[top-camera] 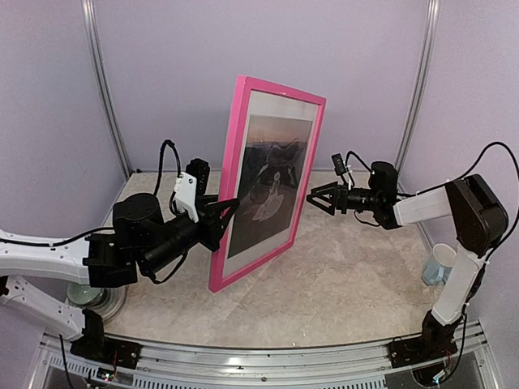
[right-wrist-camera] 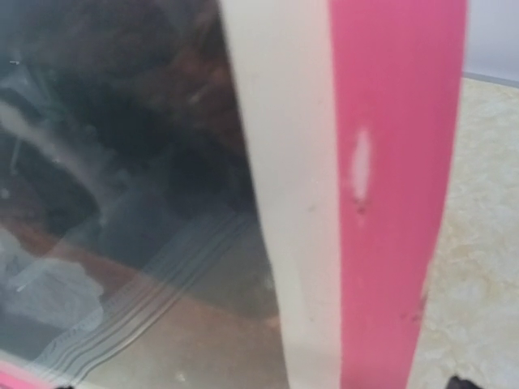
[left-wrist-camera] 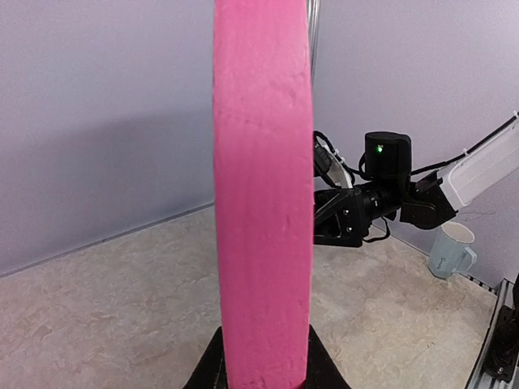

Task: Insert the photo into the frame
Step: Turn over the photo frame.

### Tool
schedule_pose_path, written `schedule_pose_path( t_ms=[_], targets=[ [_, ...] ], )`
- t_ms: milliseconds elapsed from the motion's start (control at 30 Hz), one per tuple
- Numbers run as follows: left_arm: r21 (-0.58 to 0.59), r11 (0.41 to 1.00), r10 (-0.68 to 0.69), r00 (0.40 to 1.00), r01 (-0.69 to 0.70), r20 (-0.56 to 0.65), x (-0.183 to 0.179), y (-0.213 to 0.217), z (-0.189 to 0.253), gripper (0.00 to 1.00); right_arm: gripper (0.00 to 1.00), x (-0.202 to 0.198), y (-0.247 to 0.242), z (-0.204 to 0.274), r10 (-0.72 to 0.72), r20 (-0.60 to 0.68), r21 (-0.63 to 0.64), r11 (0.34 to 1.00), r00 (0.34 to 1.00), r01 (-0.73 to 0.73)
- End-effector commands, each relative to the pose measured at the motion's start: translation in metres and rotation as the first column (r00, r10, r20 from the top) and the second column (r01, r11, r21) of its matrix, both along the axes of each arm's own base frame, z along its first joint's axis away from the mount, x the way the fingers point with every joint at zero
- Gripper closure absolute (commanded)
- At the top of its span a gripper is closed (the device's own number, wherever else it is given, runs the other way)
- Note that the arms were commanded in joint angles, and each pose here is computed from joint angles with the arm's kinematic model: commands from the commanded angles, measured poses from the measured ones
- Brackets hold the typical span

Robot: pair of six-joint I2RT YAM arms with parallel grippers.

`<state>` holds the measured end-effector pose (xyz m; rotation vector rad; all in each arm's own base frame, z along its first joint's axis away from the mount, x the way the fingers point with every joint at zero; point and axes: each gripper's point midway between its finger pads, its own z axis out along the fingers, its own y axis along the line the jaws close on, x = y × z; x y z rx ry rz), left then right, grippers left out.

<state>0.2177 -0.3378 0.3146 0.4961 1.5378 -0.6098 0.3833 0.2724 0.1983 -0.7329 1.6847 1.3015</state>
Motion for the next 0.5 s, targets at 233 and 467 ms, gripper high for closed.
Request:
schedule_pose_path(
  t_ms=[233,467],
  targets=[
    [-0.225,0.972,-0.068,0.998,0.067,0.001,-0.005,0.011,0.065,0.93,0.01,0.017,0.006,-0.01,0.069,0.05,-0.003,0.998,0.996,-0.069],
    [-0.243,0.967,-0.077,0.997,0.071,-0.015,-0.005,0.015,0.067,0.93,0.01,0.022,0.014,-0.008,0.139,0.052,0.041,0.989,0.989,-0.141]
  ],
)
